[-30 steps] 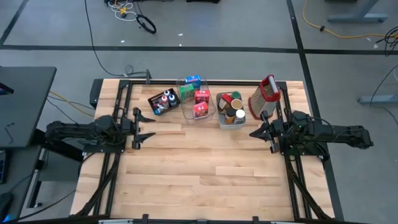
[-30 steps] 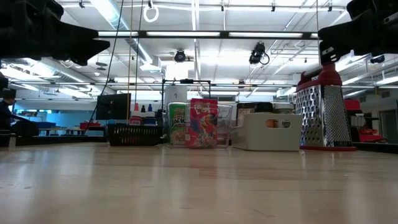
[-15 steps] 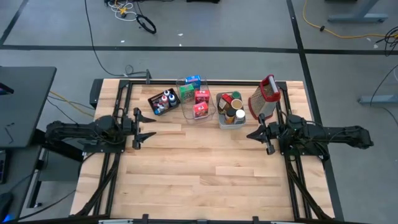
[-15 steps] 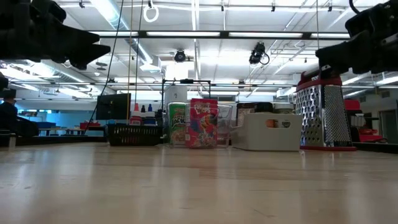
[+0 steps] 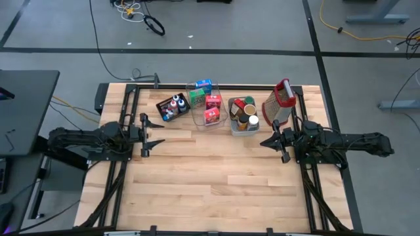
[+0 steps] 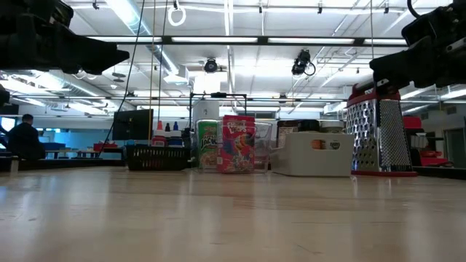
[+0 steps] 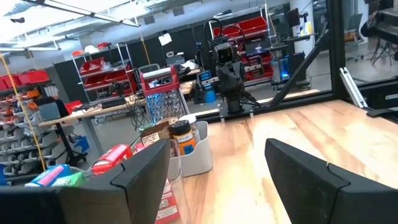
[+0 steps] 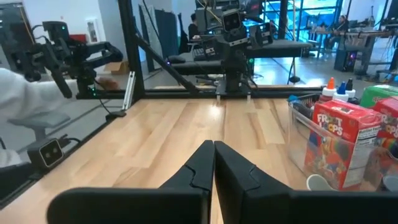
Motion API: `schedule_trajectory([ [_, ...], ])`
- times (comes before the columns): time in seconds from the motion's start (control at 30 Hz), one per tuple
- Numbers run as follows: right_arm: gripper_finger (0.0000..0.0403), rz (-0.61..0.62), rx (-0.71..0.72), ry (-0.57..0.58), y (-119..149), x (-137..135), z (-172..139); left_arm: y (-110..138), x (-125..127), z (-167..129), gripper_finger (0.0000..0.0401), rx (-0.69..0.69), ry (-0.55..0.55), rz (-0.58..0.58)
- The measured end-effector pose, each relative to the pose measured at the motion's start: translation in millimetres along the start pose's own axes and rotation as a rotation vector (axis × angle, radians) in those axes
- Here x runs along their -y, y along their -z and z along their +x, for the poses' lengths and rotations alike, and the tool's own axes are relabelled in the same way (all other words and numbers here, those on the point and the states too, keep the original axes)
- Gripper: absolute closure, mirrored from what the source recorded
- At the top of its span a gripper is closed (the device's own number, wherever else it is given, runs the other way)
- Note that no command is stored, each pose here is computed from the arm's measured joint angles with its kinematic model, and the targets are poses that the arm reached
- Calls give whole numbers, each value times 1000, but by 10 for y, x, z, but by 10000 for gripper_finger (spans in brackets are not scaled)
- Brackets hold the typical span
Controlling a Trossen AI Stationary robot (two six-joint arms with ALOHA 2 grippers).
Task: Pick & Place Kitchen Items
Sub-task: Return to Home Position
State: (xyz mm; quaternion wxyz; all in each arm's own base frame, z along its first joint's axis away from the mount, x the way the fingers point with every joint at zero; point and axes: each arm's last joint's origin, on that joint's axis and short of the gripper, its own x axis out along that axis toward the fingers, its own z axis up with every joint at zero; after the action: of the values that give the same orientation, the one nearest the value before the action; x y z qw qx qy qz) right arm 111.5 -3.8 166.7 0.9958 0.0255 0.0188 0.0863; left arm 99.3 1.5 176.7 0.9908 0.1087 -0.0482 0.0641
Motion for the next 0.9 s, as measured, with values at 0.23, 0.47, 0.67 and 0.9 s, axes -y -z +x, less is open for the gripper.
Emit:
schedule_trajectory([
  [0.23, 381, 0, 1, 1, -2, 0, 0, 0, 0, 0, 131, 0, 0, -6],
  [0.47, 381, -1, 2, 0, -4, -1, 0, 2, 1, 0, 131, -1, 2, -7],
  [0.67, 381, -1, 2, 0, -4, 0, 0, 2, 1, 0, 131, -1, 2, 2],
  [0.9, 381, -1, 2, 0, -5, 0, 0, 3, 1, 0, 131, -1, 2, 0],
])
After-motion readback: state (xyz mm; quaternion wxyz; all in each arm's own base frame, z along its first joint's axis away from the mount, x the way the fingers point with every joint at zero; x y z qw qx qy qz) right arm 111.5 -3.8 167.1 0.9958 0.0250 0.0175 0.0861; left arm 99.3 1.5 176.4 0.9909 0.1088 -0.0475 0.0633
